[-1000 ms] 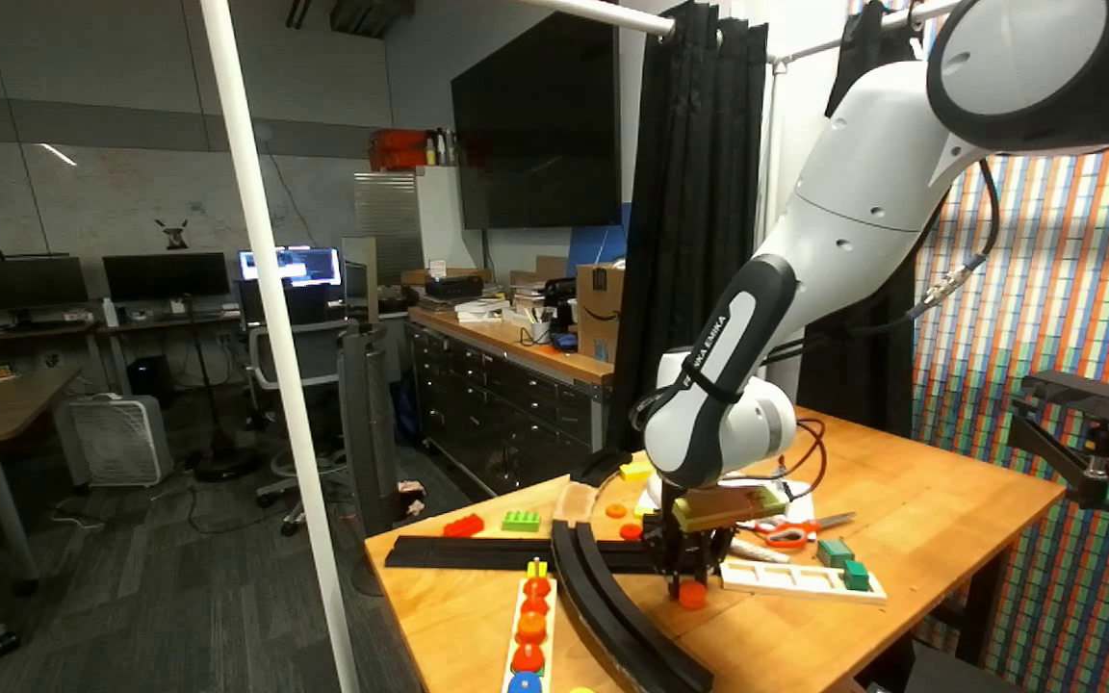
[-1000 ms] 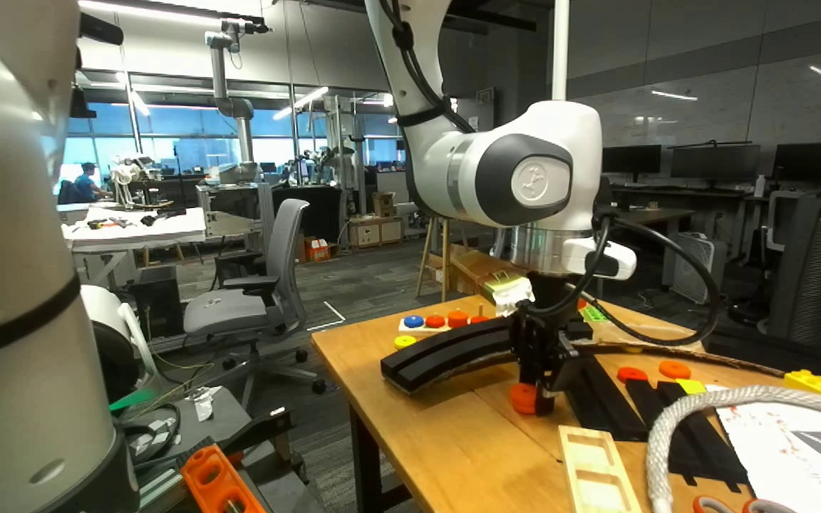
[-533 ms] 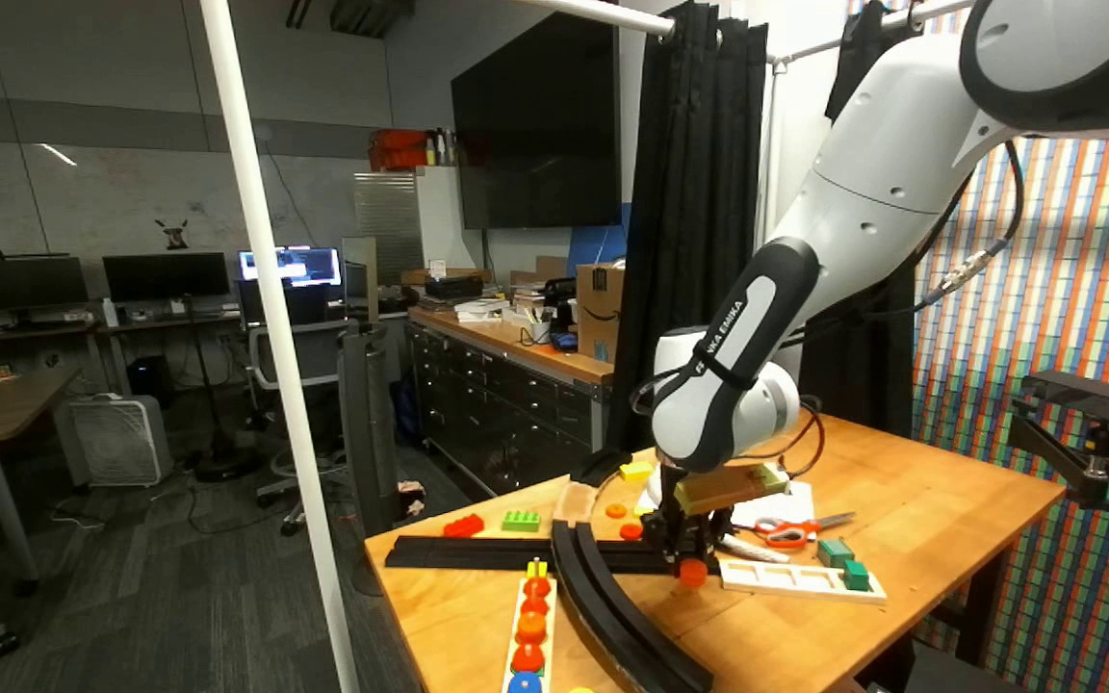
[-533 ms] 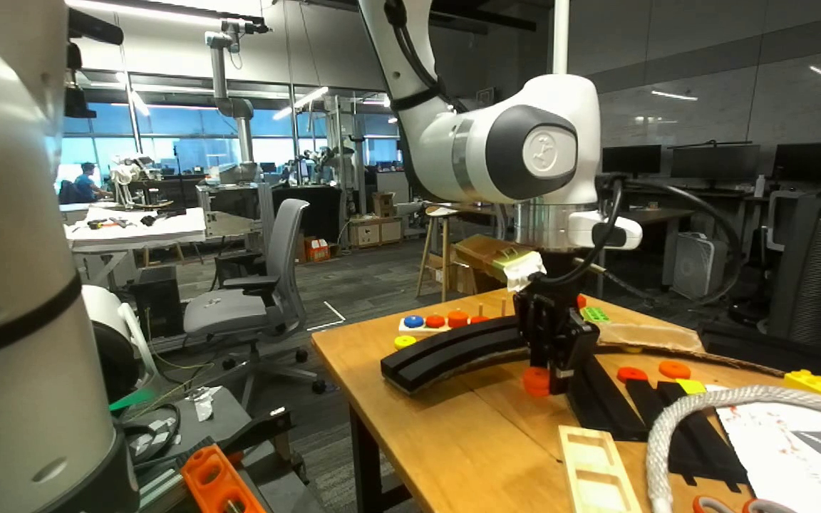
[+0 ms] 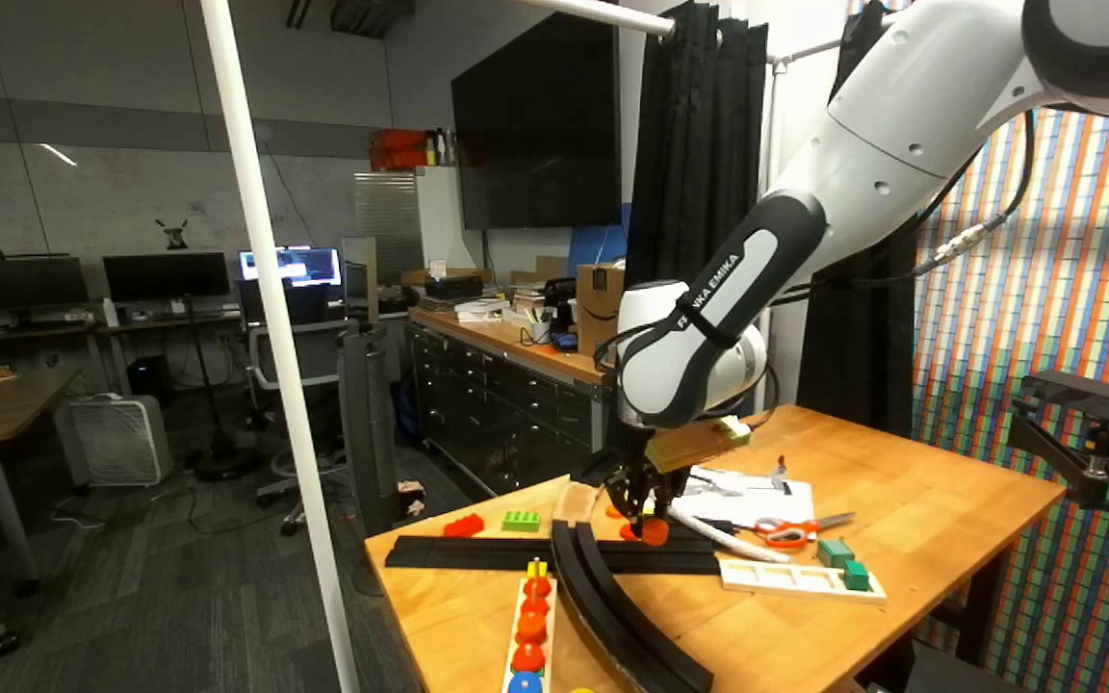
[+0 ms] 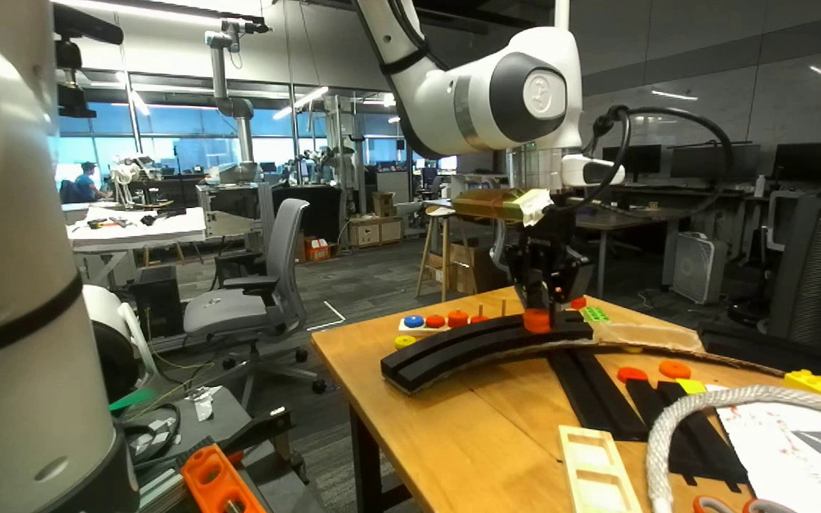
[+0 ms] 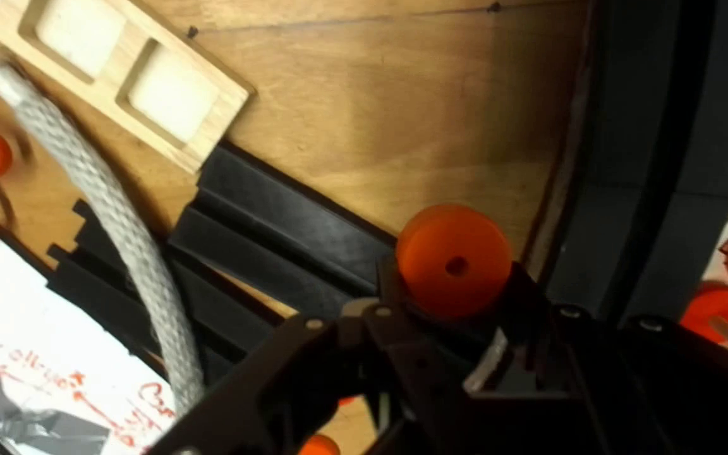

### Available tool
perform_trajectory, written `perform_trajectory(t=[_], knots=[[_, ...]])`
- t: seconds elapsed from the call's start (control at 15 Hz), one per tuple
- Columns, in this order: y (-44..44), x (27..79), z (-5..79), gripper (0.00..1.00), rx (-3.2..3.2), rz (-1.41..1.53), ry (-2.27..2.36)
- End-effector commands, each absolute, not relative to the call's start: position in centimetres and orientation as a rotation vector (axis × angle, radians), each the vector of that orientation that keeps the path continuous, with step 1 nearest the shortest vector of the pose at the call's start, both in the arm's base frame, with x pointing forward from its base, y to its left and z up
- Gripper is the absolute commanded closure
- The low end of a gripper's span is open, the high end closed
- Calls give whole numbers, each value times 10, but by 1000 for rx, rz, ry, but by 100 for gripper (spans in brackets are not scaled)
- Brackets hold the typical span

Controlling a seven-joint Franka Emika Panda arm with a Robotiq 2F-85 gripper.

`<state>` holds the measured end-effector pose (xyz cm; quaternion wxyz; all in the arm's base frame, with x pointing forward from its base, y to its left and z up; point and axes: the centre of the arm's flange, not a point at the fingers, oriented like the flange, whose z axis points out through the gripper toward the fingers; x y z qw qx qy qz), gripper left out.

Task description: Take the orange coin from the table and put it on the rack, then take a different orange coin from the rack and put it on the table, and put a yellow one on top of the orange one on the rack

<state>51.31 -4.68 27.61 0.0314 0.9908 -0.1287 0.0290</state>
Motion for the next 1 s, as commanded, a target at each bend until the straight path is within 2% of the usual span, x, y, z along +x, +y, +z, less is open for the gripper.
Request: perform_trajectory(t=[0.0, 0.93], knots=[[-26, 553, 299, 76, 3079, 99, -229], [31, 647, 275, 76, 3152, -46, 221]])
